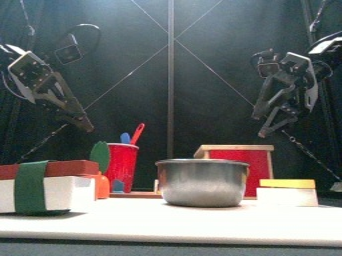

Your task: Put both carrot halves into bowl

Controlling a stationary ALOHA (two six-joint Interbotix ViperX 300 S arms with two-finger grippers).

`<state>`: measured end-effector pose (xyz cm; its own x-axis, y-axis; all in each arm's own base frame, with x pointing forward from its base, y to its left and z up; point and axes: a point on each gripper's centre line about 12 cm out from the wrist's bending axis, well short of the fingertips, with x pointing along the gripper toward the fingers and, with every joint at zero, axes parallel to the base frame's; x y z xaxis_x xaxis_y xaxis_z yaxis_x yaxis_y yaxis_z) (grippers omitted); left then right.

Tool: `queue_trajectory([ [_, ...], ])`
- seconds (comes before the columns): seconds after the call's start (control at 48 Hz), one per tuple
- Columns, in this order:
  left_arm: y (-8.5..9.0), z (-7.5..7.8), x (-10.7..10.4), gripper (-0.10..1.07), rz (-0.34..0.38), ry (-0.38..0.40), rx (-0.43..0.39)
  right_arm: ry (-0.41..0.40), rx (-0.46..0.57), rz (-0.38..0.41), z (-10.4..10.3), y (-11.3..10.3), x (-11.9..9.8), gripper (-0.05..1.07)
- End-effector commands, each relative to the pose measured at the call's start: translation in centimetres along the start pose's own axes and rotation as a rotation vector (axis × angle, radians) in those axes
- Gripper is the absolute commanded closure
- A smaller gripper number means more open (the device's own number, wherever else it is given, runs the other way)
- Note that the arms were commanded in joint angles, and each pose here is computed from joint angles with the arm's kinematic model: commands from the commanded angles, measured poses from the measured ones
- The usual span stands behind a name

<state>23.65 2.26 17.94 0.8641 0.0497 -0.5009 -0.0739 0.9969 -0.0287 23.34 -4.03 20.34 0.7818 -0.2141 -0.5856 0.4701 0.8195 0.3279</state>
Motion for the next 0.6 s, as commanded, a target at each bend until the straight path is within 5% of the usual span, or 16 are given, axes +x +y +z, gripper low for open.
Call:
queue_trajectory([
  [0.0,-0.4,0.3,1.0,0.01,-0.033,-0.016,-0.014,-0.017,0.005,0.011,0.6,0.3,-0.1,0.03],
  [0.583,2.1,-0.6,6.1,0.01,0.015,0.089,-0.017,0.007,0.009,-0.012,-0.3,-0.4,0.0,0.03],
])
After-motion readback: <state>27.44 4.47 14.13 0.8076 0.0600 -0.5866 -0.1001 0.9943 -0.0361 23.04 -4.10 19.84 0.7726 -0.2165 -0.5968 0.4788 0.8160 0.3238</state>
